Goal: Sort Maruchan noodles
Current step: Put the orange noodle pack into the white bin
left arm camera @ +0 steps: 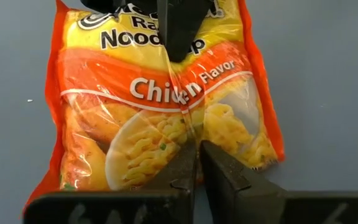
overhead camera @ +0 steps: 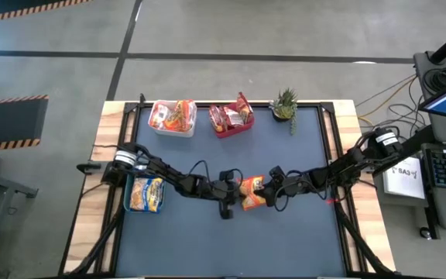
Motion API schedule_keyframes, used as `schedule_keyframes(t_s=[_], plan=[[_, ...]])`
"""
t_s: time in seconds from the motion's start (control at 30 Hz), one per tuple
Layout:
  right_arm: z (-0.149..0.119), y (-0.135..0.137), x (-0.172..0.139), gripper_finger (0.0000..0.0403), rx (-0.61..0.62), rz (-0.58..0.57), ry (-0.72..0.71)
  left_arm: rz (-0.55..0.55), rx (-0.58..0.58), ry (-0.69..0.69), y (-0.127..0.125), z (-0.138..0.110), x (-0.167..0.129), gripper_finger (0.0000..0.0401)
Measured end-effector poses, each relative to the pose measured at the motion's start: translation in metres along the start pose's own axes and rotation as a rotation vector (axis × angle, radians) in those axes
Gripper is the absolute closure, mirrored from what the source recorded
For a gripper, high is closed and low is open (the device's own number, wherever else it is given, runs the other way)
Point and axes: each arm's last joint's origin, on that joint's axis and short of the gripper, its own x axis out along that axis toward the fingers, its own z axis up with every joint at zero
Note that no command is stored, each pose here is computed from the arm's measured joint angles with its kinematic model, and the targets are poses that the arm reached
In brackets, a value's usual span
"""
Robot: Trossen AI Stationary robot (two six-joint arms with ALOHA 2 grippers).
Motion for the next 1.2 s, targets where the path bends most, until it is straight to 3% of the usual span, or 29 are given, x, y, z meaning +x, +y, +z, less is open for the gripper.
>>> schedule_keyframes(t_s=[0.53, 0.87, 1.03, 1.2], plan=[[0.001, 0.001, 0.0, 0.0271, -0.055, 0.008, -0.011, 0.0, 0.09, 0.038, 0.001, 0.019, -0.02, 0.0286], [0.003, 0.005, 0.0, 0.0286, -0.143, 0.031, -0.042, 0.014, 0.121, 0.08, 0.004, 0.028, -0.033, 0.0279], [0.005, 0.009, 0.001, 0.0287, -0.266, 0.037, -0.057, 0.01, 0.138, 0.105, 0.005, 0.035, -0.044, 0.0279], [0.008, 0.018, 0.005, 0.0287, -0.404, 0.055, -0.062, 0.014, 0.181, 0.043, 0.006, 0.056, -0.062, 0.0279]])
